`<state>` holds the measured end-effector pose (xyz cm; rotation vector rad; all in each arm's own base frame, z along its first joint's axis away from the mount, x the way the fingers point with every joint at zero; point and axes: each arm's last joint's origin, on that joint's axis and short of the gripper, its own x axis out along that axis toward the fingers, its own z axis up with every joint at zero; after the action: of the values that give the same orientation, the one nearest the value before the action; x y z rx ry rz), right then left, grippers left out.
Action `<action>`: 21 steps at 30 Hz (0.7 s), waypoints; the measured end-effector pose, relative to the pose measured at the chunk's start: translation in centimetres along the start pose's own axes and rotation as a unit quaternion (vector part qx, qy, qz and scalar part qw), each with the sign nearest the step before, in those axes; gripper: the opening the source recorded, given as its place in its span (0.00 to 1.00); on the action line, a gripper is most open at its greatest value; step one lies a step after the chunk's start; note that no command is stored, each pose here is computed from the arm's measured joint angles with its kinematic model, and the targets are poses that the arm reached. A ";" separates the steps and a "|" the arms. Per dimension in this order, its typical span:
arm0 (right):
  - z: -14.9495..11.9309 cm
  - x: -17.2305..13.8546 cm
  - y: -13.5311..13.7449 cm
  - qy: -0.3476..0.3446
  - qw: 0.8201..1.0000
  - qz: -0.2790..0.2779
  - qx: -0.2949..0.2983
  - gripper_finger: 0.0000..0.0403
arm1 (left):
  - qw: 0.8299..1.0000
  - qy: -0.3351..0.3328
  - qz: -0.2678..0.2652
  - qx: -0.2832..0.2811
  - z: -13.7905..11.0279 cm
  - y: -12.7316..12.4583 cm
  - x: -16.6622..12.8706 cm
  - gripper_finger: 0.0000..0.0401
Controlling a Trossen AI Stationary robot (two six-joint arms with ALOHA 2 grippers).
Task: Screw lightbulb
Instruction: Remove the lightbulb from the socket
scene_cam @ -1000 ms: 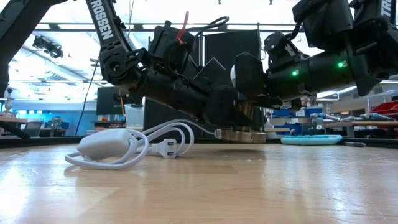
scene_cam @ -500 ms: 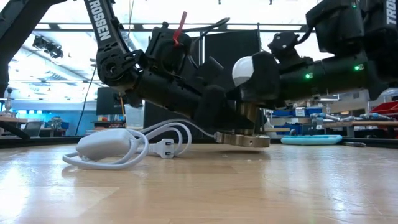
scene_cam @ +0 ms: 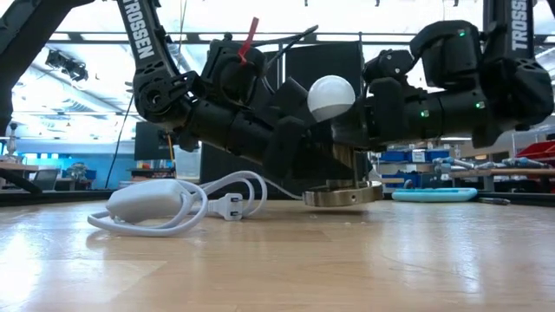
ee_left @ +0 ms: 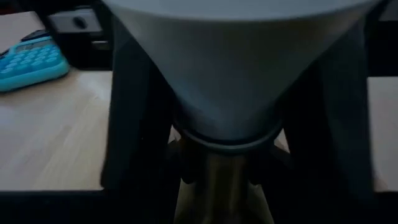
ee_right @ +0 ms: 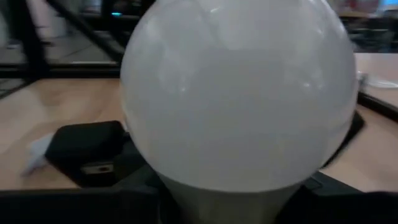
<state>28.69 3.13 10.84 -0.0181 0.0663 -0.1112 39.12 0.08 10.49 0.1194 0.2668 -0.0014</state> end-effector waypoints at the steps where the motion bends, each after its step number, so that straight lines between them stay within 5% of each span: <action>1: 0.0 0.0 -0.2 0.000 1.000 0.014 -0.001 0.42 | 1.000 0.000 -0.001 0.000 0.0 0.0 0.0 0.49; 9: 0.1 -0.8 -1.8 -0.029 0.993 0.114 -0.006 0.42 | 1.000 -0.024 -0.019 -0.003 0.3 -0.2 -0.1 0.49; 21: -0.3 -0.8 -2.8 -0.012 0.996 0.088 0.026 0.51 | 0.999 -0.028 0.009 -0.013 0.4 0.1 -0.1 0.49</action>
<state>27.53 0.39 10.61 0.0378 0.0411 0.0628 39.12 0.11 10.93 0.0959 0.2101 0.0160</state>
